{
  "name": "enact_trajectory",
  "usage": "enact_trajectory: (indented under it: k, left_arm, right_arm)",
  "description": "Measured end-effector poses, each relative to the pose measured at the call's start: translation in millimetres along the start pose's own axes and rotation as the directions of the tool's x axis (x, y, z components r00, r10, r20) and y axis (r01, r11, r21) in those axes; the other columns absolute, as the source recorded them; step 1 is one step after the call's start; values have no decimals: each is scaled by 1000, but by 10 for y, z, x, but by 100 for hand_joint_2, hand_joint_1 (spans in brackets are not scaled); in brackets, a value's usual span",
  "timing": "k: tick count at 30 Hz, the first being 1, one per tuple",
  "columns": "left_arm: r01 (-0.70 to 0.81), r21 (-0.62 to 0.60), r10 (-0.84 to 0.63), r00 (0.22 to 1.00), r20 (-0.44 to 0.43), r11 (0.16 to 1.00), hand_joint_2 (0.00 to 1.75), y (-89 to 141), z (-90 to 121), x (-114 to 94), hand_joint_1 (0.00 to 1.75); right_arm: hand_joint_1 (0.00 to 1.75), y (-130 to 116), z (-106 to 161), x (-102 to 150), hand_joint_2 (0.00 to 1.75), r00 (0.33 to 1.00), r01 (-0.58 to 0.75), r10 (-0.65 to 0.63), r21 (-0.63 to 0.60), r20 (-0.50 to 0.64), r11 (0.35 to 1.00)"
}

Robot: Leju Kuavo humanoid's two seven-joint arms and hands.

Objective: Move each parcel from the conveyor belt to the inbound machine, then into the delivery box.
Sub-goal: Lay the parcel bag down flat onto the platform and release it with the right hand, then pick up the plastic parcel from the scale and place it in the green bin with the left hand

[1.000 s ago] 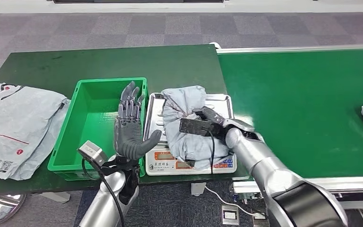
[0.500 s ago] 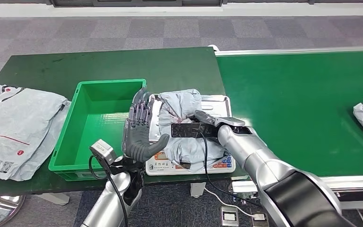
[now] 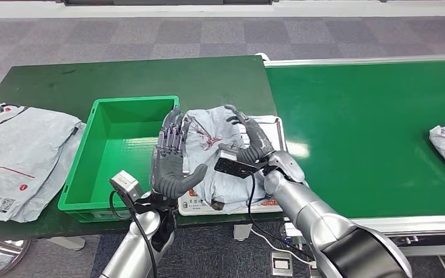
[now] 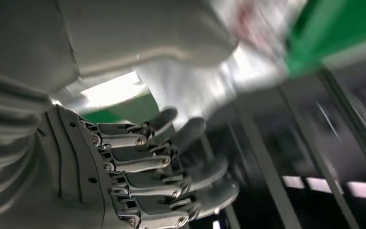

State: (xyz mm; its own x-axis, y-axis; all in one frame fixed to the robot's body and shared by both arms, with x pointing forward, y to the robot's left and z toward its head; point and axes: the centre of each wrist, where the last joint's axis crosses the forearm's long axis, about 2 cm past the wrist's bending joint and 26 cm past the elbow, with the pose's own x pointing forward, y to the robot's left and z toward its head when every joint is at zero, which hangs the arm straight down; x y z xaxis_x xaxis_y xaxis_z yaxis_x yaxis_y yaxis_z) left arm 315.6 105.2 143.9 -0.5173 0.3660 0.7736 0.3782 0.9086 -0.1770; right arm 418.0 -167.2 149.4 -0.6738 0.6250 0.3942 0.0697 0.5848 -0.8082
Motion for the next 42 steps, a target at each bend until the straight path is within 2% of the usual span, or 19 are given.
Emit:
enact_trajectory:
  k: [13, 21, 25, 28, 32, 36, 42]
  left_arm:
    - [-11, -7, 11, 1000, -1, 1000, 175, -12, -2, -1, 0]
    - [-16, -17, 16, 1000, -4, 1000, 175, -13, 5, -7, 0]
    - [22, -27, -23, 1000, -10, 999, 175, -7, 1, -23, 0]
    - [185, -97, -192, 978, -76, 978, 175, 15, 17, -181, 0]
    - [310, -188, -345, 918, -194, 932, 175, 70, 171, -410, 0]
    - [324, -223, -376, 891, -257, 920, 175, 117, 262, -514, 0]
    - [326, -253, -391, 878, -277, 911, 175, 120, 237, -557, 0]
  right_arm:
    - [0, -60, 2, -26, 175, 999, 47, -49, -96, -18, 994]
    - [0, -117, -41, -9, 175, 954, 289, -298, -158, -36, 944]
    - [0, -244, -31, -17, 175, 939, 324, -343, -301, -13, 897]
    - [0, -434, 109, -90, 175, 946, 278, -324, -488, -11, 828]
    - [0, -689, 561, -263, 175, 949, 212, -311, -649, -41, 731]
    - [0, -914, 926, -381, 175, 957, 167, -287, -705, -53, 689]
    - [0, -1041, 1075, -372, 175, 968, 137, -245, -725, -45, 675]
